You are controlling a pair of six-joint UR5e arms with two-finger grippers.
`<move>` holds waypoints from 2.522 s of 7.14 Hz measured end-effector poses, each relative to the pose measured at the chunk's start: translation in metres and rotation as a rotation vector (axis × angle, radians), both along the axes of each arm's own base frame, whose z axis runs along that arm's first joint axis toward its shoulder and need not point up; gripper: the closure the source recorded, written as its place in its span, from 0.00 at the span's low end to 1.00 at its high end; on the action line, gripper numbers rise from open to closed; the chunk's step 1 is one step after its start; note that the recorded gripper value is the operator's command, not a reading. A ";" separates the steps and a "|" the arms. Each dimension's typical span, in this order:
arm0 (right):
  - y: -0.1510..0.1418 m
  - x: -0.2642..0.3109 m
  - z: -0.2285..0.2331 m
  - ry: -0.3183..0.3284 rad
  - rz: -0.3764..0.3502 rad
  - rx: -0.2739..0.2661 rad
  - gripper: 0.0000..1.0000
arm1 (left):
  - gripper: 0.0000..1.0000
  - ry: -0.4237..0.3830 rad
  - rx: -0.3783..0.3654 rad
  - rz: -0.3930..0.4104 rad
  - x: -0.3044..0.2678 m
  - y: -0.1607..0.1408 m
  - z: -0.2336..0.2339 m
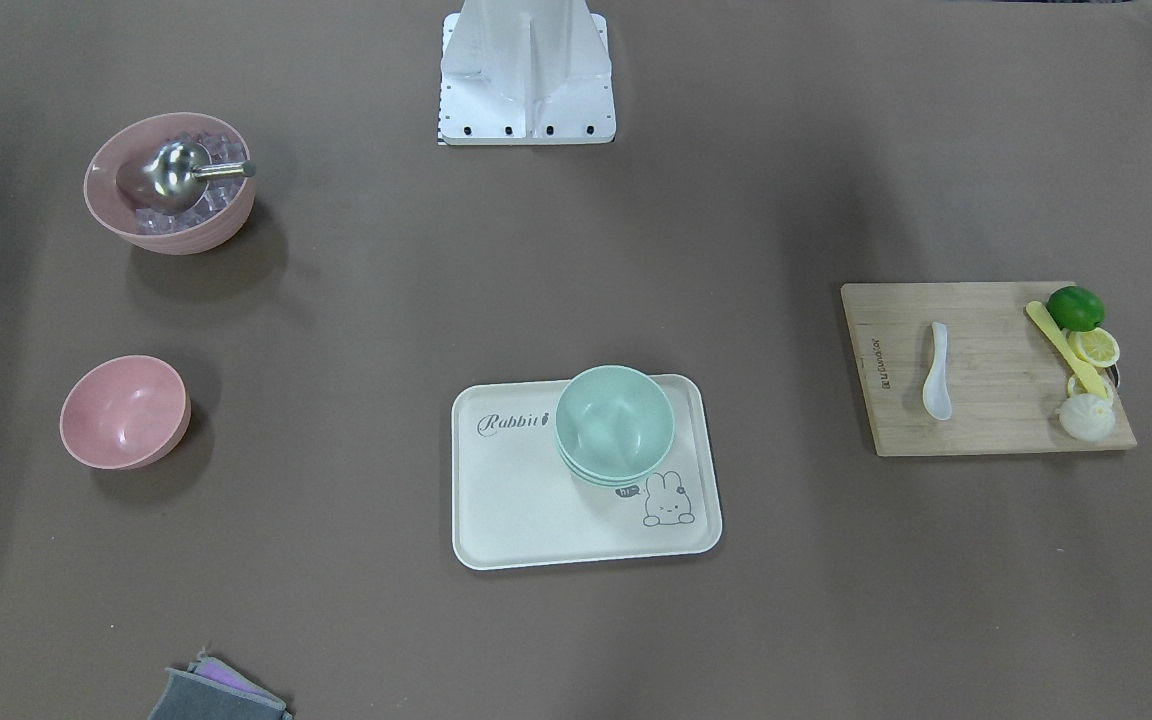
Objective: Stack pink bowl on green and place spoon
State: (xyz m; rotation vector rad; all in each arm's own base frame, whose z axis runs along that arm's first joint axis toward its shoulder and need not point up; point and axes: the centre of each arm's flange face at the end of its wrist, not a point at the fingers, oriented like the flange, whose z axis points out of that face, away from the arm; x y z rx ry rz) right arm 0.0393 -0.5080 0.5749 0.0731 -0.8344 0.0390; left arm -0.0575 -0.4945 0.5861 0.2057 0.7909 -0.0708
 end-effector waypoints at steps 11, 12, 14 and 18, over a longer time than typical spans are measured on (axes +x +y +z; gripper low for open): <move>-0.028 -0.083 -0.046 -0.087 -0.016 0.212 0.00 | 0.02 0.106 0.278 0.130 0.186 -0.043 -0.106; -0.028 -0.107 -0.062 -0.110 -0.015 0.199 0.00 | 0.02 0.108 0.280 0.123 0.204 -0.039 -0.107; -0.032 -0.157 -0.081 -0.102 -0.039 0.212 0.00 | 0.02 0.108 0.273 0.136 0.226 -0.036 -0.105; -0.034 -0.249 -0.043 -0.035 -0.096 0.174 0.00 | 0.02 0.066 0.261 0.074 0.227 -0.041 -0.097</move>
